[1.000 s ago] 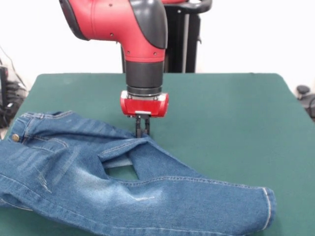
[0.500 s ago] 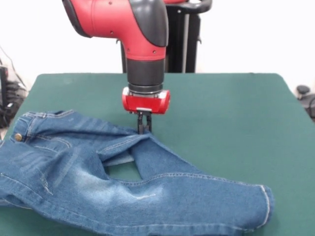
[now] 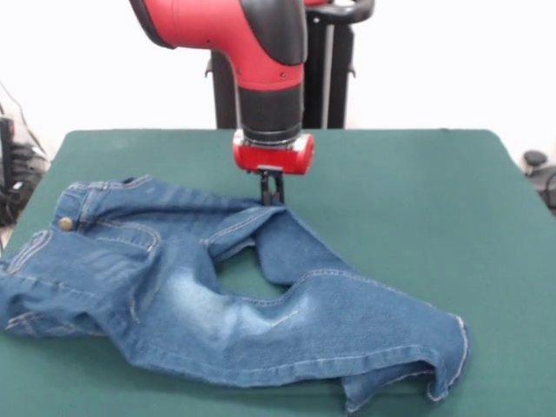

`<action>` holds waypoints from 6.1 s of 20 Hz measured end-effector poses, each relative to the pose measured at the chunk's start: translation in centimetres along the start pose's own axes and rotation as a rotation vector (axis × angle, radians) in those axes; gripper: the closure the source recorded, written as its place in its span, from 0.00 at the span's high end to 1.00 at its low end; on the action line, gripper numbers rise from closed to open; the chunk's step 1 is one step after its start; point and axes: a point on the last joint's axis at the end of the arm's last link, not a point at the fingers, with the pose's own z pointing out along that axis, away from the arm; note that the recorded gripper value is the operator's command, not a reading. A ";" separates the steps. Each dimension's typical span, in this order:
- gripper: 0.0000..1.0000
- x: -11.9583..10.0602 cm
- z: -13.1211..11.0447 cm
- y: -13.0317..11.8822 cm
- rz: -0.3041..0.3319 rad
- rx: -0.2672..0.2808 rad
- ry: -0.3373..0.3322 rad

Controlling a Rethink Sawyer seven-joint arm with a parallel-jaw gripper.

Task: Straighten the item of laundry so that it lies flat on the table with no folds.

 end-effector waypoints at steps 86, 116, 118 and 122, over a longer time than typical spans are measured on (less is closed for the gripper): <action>1.00 10.5 -19.3 14.2 0.138 -0.074 0.493; 1.00 1.7 -13.4 21.0 -0.026 0.169 0.211; 1.00 0.2 -12.8 20.7 -0.022 0.180 0.192; 1.00 -2.4 -11.5 20.1 -0.017 0.211 0.159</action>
